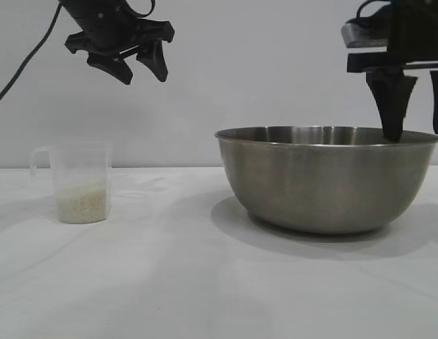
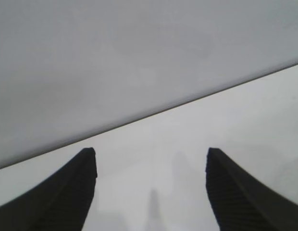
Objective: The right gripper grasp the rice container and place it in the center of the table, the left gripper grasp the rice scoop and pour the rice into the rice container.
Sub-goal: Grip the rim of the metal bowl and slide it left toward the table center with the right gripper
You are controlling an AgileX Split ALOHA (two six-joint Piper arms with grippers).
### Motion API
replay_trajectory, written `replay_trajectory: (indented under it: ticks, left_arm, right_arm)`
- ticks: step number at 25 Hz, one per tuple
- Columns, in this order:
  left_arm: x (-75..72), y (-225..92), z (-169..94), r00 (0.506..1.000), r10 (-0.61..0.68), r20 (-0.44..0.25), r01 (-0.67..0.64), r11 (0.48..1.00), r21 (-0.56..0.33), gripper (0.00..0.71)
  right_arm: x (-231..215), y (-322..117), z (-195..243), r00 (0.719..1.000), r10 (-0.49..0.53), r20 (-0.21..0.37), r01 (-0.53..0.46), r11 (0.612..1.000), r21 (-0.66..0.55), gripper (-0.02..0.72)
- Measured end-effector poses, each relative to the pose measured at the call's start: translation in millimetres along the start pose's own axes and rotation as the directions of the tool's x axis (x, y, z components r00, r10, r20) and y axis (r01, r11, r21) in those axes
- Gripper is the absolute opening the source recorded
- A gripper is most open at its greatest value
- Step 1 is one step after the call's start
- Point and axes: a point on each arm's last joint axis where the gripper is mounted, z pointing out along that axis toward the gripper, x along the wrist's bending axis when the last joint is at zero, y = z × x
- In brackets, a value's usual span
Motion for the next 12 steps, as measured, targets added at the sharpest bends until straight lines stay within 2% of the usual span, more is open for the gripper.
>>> replay_trajectory:
  ticks: [5,6,12]
  left_arm:
    - [0.0,0.0,0.0,1.0,0.0,0.0,0.0,1.0,0.0,0.43]
    - [0.0,0.0,0.0,1.0,0.0,0.0,0.0,1.0,0.0,0.43]
    - [0.0,0.0,0.0,1.0,0.0,0.0,0.0,1.0,0.0,0.43]
  right_arm:
    - [0.0,0.8,0.0,1.0,0.0,-0.001,0.0,1.0,-0.009,0.076]
    - [0.2,0.9,0.0,1.0,0.001,-0.003,-0.001,1.0,-0.01,0.055]
    - [4.2,1.7,-0.2,0.999,0.027,-0.047,-0.028,0.999,-0.017,0.066]
